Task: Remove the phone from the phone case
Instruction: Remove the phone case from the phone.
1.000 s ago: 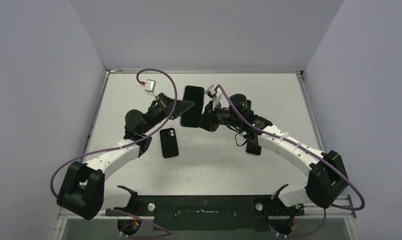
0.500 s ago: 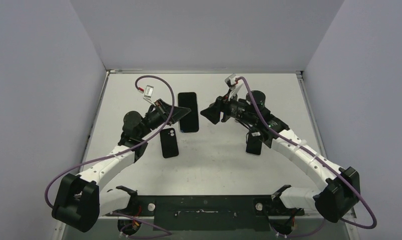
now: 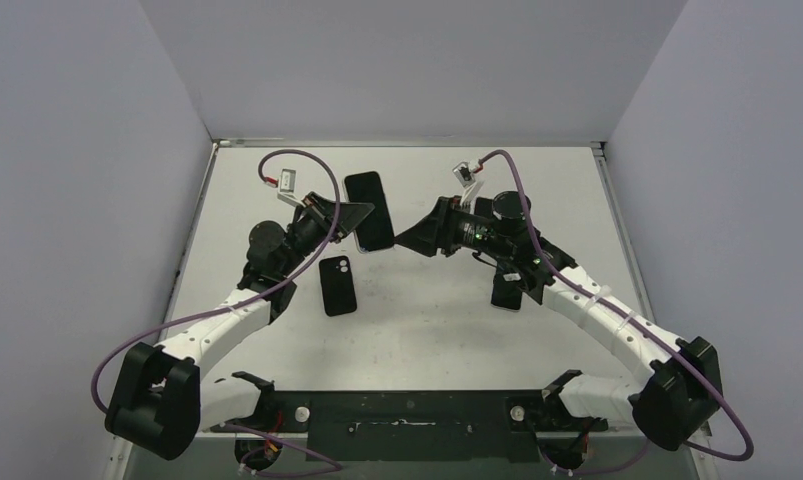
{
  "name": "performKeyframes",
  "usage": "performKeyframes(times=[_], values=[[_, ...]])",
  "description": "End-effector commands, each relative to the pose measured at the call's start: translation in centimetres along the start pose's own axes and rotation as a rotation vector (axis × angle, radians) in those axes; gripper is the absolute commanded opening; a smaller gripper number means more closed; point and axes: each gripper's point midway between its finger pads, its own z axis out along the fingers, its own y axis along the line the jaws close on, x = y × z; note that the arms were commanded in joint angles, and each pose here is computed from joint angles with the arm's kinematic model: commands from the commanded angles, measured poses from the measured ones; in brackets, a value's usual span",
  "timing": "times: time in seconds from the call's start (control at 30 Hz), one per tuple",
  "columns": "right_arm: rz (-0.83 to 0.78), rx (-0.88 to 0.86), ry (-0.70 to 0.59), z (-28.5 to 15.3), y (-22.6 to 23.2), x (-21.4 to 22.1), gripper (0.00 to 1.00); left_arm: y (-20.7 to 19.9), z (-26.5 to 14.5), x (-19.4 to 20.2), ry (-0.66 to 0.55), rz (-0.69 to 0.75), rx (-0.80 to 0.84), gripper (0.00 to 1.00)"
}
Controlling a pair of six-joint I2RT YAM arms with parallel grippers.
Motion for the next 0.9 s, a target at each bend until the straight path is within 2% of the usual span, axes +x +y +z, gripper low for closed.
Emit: performKeyframes(times=[0.0, 0.33, 0.87], values=[[0.117, -0.105, -0.008, 0.7, 1.8, -0.4, 0.58, -5.5, 0.6, -3.4, -0.122, 0.024, 0.173, 0.00], [0.152, -0.127, -0.001, 1.4, 1.7, 0.3, 0.51, -6.3, 0.3, -3.2, -0.123, 0.015, 0.203, 0.00], [0.163, -0.104, 0.004, 2.0, 1.4, 0.8, 0.48, -7.7, 0.0, -3.2, -0.131, -0.025, 0.258, 0.00]])
